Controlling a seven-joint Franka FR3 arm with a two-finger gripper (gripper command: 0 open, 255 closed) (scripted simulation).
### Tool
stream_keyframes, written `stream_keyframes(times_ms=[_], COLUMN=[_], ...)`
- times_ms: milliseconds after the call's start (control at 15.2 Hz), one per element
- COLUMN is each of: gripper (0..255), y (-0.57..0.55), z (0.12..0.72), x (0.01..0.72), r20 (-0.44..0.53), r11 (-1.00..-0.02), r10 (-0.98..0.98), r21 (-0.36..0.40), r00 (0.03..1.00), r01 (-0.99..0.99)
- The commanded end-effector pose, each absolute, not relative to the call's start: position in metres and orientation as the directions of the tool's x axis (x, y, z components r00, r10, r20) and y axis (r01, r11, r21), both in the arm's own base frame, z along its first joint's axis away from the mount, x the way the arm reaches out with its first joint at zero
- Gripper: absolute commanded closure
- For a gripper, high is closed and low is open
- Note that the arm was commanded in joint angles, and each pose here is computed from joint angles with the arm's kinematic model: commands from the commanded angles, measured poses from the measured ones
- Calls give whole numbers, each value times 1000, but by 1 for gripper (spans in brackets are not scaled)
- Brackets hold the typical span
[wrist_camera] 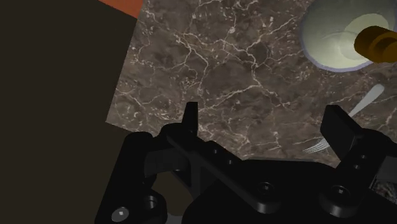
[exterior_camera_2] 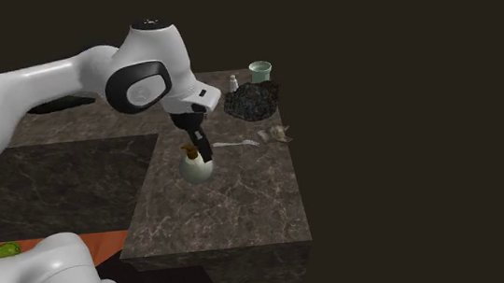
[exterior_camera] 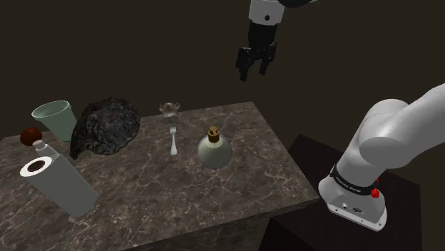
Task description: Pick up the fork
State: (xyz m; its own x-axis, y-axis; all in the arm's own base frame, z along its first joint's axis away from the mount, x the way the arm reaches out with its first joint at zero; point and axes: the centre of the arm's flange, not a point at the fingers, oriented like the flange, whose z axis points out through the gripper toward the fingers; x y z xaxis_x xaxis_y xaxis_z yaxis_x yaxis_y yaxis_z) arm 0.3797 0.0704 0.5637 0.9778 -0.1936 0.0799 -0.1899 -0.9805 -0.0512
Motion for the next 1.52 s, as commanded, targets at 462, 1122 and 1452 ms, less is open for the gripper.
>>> stream_keyframes(times_ms=[462, 1122, 1452], gripper=[0, 0, 0], y=[144, 214, 245], z=[495, 418, 377], x=[460, 549, 595], r20=[9, -68, -106], r11=[-949, -898, -866], r10=[-312, -435, -493], r21=[-50, -36, -26], r00=[950, 898, 863], r01=[-312, -438, -499])
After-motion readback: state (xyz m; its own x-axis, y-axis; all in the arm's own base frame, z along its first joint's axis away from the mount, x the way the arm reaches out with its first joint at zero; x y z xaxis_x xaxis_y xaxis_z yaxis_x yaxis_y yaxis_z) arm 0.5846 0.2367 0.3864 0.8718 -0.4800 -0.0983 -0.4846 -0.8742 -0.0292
